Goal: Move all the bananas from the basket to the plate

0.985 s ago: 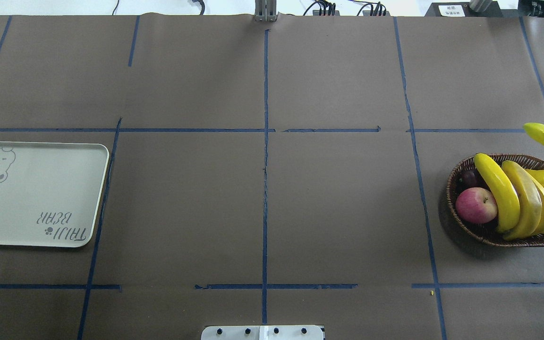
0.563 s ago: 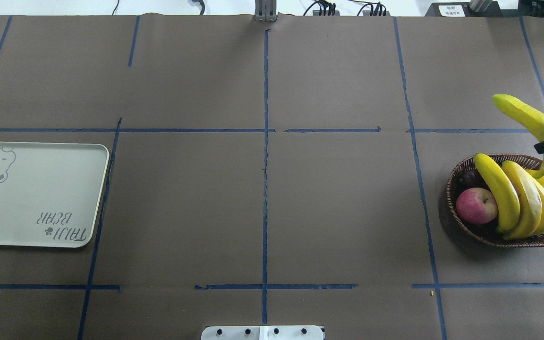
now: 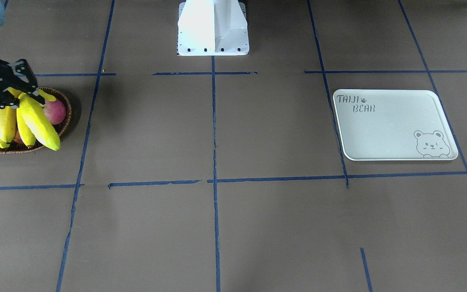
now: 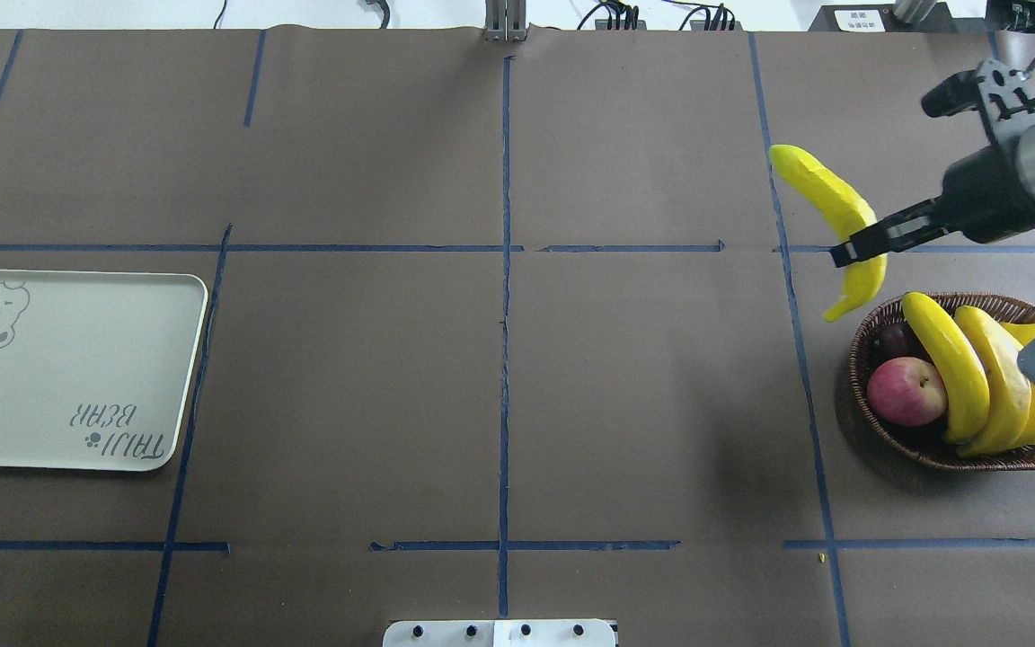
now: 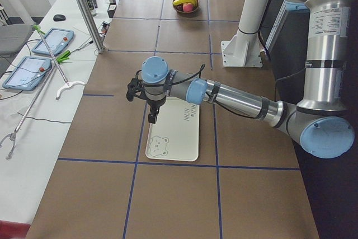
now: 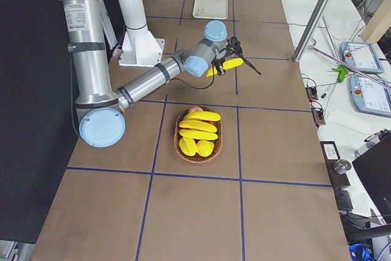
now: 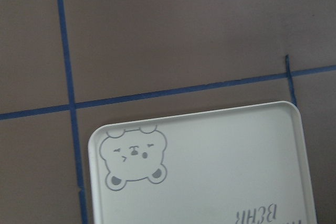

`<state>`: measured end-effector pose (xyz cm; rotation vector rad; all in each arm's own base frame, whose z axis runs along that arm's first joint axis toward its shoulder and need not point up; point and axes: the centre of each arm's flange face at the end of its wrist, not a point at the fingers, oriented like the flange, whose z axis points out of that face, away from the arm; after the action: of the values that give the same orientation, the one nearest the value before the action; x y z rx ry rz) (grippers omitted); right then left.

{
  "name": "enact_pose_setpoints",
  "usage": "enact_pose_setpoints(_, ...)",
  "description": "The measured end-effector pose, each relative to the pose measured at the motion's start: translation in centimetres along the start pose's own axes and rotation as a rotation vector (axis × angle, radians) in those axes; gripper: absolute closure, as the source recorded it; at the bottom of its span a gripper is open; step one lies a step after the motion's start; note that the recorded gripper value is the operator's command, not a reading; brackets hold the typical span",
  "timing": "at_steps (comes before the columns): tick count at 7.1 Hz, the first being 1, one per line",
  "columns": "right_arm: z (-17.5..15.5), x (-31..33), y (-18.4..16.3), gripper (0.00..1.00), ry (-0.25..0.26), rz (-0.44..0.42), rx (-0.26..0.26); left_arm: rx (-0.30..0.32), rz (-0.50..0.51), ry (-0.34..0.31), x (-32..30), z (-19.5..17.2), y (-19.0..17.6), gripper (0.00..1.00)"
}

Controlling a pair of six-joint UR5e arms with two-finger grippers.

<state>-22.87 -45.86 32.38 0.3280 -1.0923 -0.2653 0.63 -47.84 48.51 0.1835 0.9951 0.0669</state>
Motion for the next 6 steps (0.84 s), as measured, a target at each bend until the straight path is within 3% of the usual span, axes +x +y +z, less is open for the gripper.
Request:
enact_pose_setpoints(2,3.2,-8.3,-1.7,1.00,-0.031,0.101,0.054,0.032,-0.036,0.096,7.6,2.1,0.0,0.00)
enact_pose_setpoints(3,4.3,-11.9,-2.0,1.00,-0.057,0.137,0.069,0.014,-0.060,0.152,12.3,3.7,-0.4,0.00)
enact_pose_setpoints(6,6.9,-20.0,-1.1,1.00,-0.138,0.245,0.078,-0.018,-0.249,0.267,23.9,4.0,-3.5,0.00)
